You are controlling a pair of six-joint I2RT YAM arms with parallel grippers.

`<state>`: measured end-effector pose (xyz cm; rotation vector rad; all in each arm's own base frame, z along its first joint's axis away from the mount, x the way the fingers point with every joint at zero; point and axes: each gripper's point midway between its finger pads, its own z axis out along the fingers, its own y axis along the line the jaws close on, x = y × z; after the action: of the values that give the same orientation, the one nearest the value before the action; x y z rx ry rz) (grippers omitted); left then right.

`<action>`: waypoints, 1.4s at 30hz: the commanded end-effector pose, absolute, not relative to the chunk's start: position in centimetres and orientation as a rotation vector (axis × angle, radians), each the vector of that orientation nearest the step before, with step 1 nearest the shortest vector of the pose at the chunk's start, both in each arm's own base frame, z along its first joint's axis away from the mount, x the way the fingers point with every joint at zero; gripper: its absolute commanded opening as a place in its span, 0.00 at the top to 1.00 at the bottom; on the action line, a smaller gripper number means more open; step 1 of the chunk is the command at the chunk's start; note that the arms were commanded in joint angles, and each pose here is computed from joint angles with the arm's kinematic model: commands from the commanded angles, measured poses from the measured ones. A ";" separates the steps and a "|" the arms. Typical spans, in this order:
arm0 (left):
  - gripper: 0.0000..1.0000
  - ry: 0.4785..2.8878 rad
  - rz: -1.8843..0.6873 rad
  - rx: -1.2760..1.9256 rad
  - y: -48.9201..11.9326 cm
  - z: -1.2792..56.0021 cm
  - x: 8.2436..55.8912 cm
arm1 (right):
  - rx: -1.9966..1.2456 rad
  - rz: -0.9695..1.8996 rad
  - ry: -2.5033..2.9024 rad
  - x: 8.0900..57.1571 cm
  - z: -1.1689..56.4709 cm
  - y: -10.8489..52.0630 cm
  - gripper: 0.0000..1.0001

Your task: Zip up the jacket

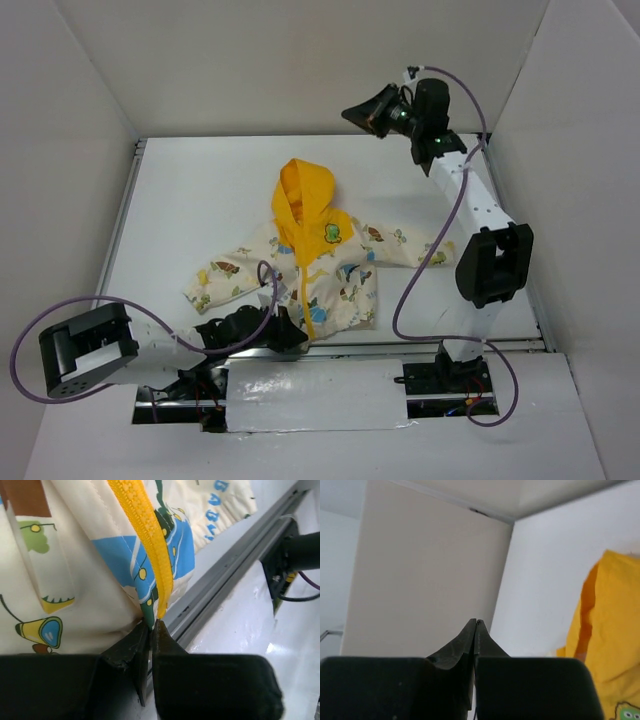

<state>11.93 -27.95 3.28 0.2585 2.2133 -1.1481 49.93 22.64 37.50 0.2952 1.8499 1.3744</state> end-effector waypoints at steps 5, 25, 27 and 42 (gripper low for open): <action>0.23 2.263 -0.973 0.140 -26.9 4.3 13.9 | 0.212 1.357 1.922 47.6 30.2 24.0 0.87; 0.01 2.082 -0.013 -0.755 -2.8 21.9 25.6 | 0.179 0.722 1.843 21.1 35.6 12.1 0.00; 0.01 2.069 0.044 -0.795 -0.8 22.7 24.8 | 0.244 0.609 1.847 19.6 34.8 9.3 0.00; 0.01 1.804 0.187 -0.759 6.3 29.8 14.7 | 0.297 0.400 1.728 10.6 35.3 0.8 0.00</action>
<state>15.53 5.58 31.63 -0.8053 1.7290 0.0825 11.47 2.15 35.65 0.2934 1.7255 0.4656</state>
